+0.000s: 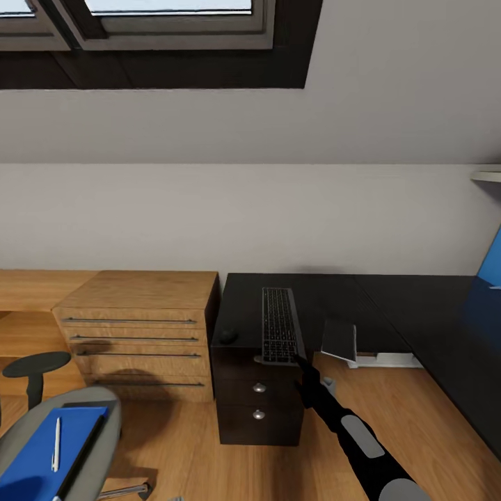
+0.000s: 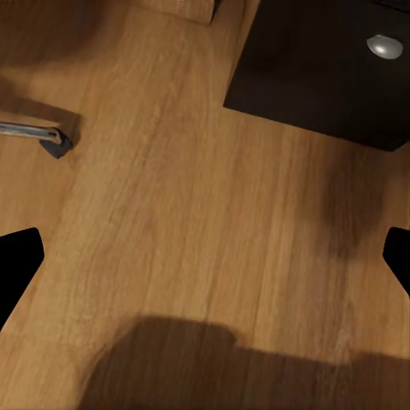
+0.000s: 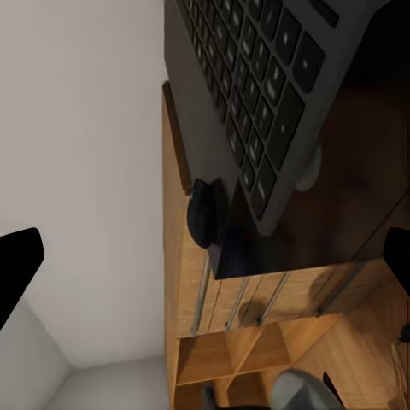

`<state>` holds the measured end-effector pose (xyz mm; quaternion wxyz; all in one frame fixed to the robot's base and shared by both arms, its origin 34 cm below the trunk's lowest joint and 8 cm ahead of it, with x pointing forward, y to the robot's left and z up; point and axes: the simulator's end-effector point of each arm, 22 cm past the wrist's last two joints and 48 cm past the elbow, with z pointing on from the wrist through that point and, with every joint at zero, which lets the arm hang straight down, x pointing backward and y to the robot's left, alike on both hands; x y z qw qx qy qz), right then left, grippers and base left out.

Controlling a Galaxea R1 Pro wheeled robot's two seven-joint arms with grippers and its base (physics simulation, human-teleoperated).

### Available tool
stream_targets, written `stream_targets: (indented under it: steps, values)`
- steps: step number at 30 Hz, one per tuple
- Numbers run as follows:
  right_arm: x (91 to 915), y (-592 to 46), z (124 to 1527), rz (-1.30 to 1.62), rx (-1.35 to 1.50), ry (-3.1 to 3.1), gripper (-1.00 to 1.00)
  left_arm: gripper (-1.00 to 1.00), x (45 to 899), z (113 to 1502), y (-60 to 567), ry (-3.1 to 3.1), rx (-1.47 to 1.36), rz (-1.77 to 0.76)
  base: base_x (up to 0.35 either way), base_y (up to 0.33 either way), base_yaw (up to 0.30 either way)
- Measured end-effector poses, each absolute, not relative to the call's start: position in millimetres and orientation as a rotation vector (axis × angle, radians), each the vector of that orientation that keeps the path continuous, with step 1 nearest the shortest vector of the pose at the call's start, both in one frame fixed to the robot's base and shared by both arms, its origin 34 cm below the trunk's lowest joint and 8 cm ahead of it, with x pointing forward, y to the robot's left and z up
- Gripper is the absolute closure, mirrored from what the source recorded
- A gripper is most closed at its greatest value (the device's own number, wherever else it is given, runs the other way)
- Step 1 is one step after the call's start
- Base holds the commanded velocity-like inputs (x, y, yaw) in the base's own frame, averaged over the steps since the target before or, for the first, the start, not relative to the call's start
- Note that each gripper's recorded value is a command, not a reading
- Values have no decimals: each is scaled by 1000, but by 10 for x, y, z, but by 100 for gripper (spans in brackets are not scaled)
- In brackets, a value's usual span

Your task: In the bedroom, organize the workspace by keeping the computer under the desk, ensuring the monitor is on the desk, placing the keyboard on the desk next to the monitor, placing the mouse on the desk next to the keyboard, moving the folder from the swivel chair onto the desk next to the mouse, stacking the notebook on top of the folder with the pen on top of the notebook, and positioning the swivel chair next to the desk.

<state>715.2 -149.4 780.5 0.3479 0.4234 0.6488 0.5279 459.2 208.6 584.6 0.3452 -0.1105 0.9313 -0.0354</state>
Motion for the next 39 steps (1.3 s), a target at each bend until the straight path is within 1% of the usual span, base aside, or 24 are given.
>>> stream_targets:
  steps: [39]
  values:
    - [7087, -1521, 7221, 1343, 1123, 1697, -100, -100, 4564, 5377, 2083, 2419, -289, -93, 0, 0, 0]
